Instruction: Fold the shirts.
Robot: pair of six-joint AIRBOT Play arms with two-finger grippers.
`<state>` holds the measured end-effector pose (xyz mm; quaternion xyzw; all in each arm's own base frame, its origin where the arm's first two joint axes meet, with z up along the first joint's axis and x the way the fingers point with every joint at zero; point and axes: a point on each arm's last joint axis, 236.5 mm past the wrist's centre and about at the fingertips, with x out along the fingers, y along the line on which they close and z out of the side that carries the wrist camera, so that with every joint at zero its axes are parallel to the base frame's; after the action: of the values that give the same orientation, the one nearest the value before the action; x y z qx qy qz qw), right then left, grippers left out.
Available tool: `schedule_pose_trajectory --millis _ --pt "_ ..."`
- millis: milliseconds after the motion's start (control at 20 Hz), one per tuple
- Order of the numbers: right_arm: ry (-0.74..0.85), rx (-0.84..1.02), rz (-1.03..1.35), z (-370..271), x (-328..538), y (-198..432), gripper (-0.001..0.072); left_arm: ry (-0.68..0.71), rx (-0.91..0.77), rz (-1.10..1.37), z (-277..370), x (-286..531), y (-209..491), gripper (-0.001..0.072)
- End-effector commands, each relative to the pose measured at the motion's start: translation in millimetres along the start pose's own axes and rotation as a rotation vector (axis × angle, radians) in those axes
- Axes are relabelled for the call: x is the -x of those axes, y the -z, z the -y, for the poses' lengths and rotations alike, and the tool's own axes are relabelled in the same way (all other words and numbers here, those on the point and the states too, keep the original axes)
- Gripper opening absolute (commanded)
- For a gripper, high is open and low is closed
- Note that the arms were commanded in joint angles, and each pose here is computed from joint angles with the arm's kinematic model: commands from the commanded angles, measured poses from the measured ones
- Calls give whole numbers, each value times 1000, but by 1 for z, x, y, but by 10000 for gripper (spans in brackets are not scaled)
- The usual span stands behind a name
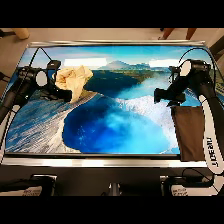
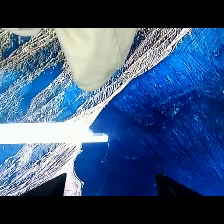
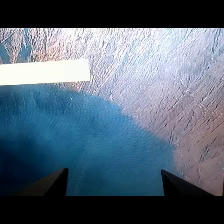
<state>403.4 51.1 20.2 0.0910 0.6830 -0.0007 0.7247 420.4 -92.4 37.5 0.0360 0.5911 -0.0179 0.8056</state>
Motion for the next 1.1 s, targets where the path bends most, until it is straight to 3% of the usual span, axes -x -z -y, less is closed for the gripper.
schedule_pose_trajectory --millis 0,650,900,1050 --pt "0 1 0 0 0 0 601 0 -1 -1 0 0 0 650" --pt "0 1 0 0 0 0 601 2 0 8 1 -1 -2 650" --pt "-24 1 128 -6 2 -30 602 31 -7 187 10 -18 -51 650" --pt "-30 1 144 -8 2 -34 601 31 218 139 -24 -56 -68 668"
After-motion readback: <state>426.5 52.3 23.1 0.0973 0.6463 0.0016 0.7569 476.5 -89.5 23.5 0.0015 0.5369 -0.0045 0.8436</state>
